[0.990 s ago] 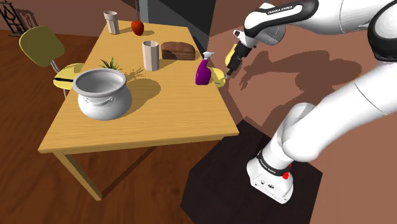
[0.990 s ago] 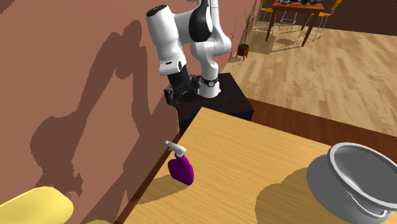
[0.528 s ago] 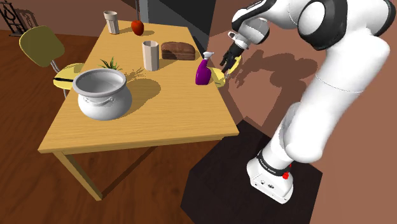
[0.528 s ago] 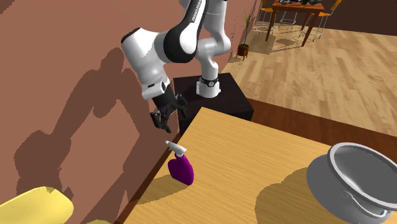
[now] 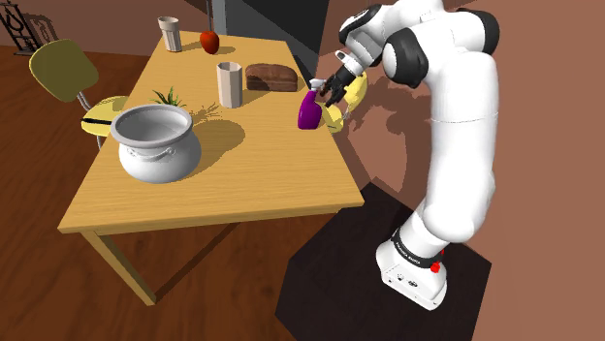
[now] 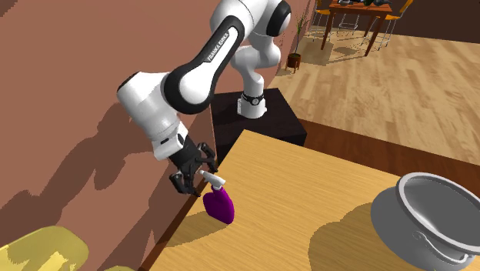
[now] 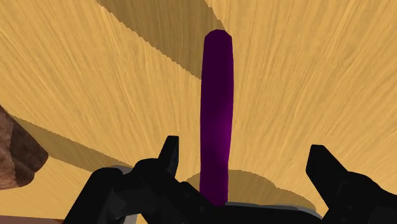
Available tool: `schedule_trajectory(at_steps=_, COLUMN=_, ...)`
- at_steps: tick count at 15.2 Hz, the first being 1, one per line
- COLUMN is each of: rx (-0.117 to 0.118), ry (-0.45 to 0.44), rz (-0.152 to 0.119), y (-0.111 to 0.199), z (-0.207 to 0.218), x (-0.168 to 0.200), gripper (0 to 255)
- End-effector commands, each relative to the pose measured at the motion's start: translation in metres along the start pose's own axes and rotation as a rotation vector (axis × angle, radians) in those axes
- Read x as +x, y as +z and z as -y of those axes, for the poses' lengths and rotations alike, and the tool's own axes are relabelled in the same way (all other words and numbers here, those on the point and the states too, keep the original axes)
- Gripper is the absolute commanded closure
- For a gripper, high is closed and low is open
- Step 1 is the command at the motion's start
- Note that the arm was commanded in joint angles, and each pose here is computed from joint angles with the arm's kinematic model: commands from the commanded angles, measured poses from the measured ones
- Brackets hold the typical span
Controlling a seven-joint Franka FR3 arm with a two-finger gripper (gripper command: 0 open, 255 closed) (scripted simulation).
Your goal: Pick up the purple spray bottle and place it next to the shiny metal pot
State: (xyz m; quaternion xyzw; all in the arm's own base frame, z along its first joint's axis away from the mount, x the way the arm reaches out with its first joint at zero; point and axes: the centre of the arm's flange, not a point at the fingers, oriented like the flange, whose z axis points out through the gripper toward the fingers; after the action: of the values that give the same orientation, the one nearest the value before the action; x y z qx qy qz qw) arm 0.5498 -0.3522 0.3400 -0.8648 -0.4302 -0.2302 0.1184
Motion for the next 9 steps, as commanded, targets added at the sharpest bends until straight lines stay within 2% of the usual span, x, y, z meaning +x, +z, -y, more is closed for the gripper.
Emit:
schedule_trajectory(at_steps=1, rx=0.011, ry=-0.037, rz=-0.028, y=0.011, z=-0.019, x=-0.001, gripper=0)
schedule_trajectory(at_steps=9, rx=0.011, ry=-0.037, rz=-0.028, y=0.051, z=-0.019, x=0.000, gripper=0)
